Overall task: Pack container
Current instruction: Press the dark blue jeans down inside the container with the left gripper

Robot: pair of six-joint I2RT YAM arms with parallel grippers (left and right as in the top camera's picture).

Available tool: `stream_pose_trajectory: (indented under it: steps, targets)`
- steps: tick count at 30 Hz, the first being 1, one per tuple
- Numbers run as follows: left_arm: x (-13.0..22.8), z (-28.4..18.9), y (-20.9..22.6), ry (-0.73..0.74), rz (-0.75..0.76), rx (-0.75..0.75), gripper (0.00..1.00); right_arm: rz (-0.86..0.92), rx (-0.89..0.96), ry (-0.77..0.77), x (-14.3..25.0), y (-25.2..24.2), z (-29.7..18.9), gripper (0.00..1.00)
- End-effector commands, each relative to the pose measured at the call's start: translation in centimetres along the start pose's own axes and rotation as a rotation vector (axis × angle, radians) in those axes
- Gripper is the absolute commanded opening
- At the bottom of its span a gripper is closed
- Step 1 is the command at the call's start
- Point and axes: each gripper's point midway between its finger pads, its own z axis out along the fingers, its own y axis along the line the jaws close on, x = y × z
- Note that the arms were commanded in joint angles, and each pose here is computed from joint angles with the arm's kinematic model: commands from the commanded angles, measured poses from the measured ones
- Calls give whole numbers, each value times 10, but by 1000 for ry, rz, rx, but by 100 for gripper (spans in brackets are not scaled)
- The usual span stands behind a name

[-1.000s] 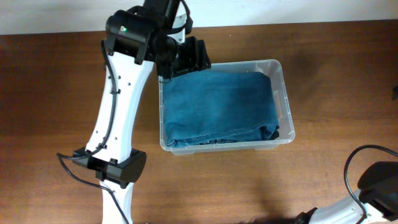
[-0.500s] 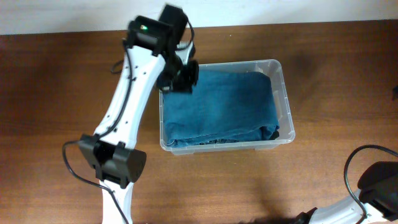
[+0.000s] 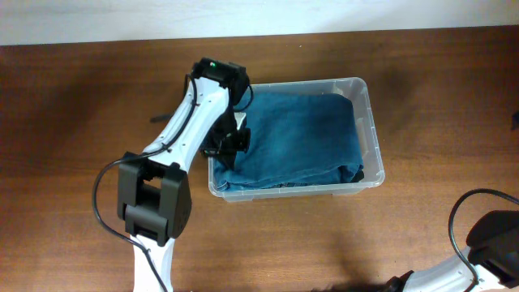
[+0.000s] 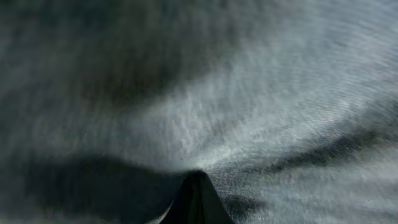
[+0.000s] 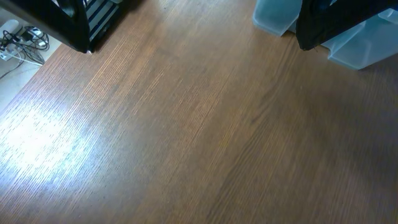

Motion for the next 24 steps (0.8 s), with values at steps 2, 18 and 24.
stream_pose_trajectory:
  steps: [2,18,24]
  targets:
    - [2,23,11,21,14,-48,1,0,-3,-16,2,-3,-8,98]
    - [-47,-100,-12,-396,73,-29,1,0,-3,-16,2,-3,-8,98]
    - [-64,-102,6,-453,-28,-121,1,0,-3,-16,2,-2,-7,98]
